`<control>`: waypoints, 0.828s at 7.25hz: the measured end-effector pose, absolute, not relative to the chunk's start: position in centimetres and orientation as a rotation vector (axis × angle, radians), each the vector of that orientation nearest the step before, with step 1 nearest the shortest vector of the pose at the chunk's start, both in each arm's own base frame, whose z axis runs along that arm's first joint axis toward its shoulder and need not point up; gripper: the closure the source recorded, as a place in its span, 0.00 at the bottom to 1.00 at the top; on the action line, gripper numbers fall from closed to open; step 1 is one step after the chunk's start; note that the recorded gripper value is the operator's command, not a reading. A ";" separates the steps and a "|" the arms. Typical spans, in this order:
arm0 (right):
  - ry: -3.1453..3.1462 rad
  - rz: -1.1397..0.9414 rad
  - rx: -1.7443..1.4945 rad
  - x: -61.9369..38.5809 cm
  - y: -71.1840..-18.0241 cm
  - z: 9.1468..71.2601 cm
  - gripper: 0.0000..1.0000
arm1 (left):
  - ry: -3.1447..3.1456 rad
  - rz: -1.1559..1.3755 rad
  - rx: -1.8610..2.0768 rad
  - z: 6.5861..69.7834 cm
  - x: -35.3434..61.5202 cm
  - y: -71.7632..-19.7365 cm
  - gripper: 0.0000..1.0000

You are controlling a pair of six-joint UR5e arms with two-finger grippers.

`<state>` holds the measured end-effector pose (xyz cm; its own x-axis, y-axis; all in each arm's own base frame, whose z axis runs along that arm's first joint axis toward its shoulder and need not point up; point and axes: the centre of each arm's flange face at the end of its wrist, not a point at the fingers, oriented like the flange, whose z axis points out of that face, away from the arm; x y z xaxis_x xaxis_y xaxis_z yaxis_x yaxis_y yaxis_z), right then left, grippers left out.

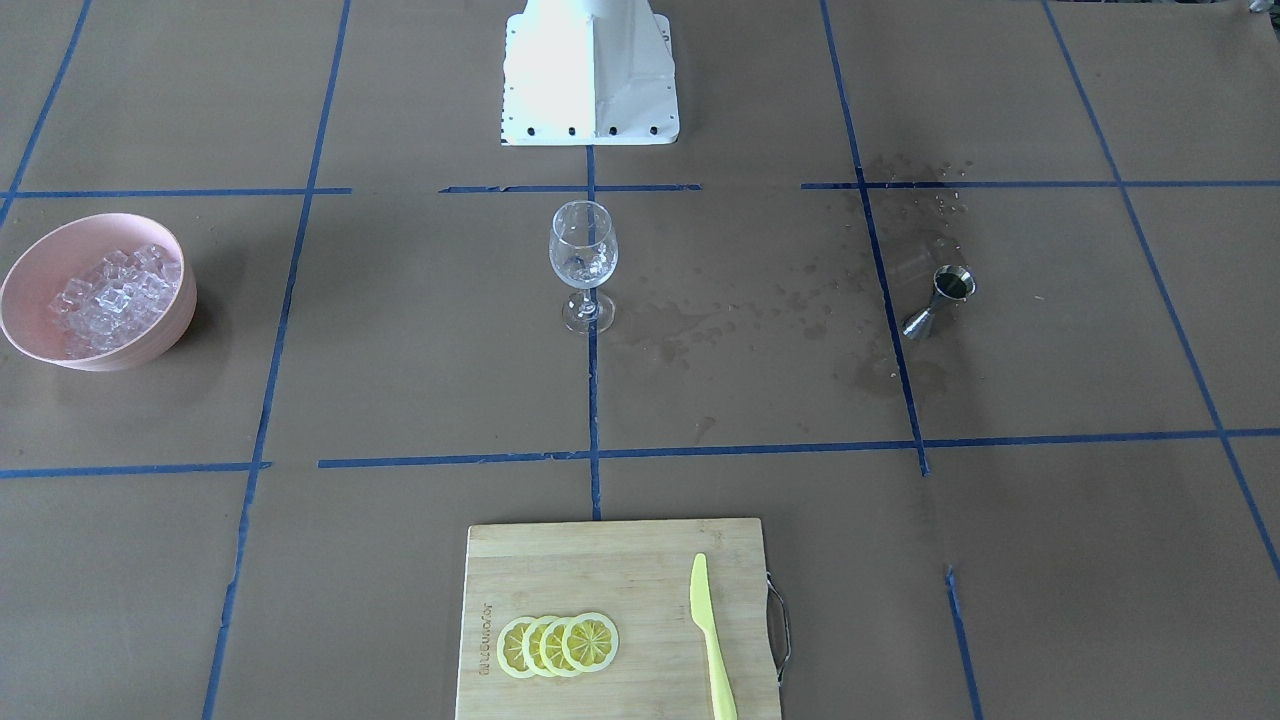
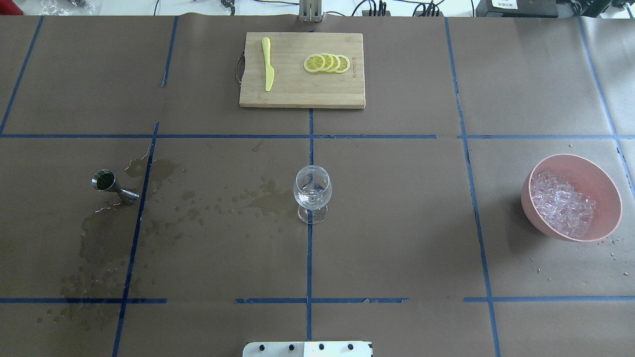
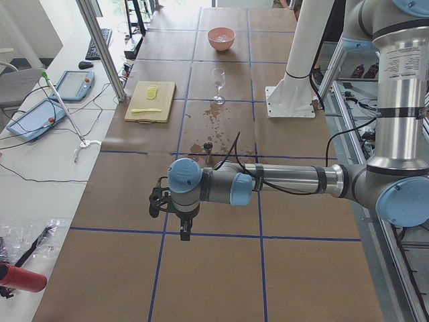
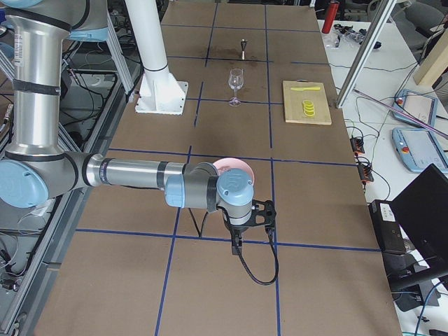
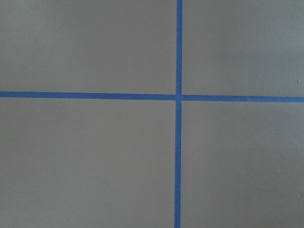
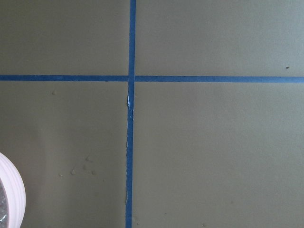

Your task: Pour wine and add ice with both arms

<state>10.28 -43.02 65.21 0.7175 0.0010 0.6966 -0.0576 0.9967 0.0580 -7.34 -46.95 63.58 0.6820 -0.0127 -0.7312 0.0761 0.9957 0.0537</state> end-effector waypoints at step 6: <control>-0.768 -0.016 0.180 10.2 -46.5 60.2 0.00 | 0.828 0.044 0.452 44.9 -7.1 -50.6 0.00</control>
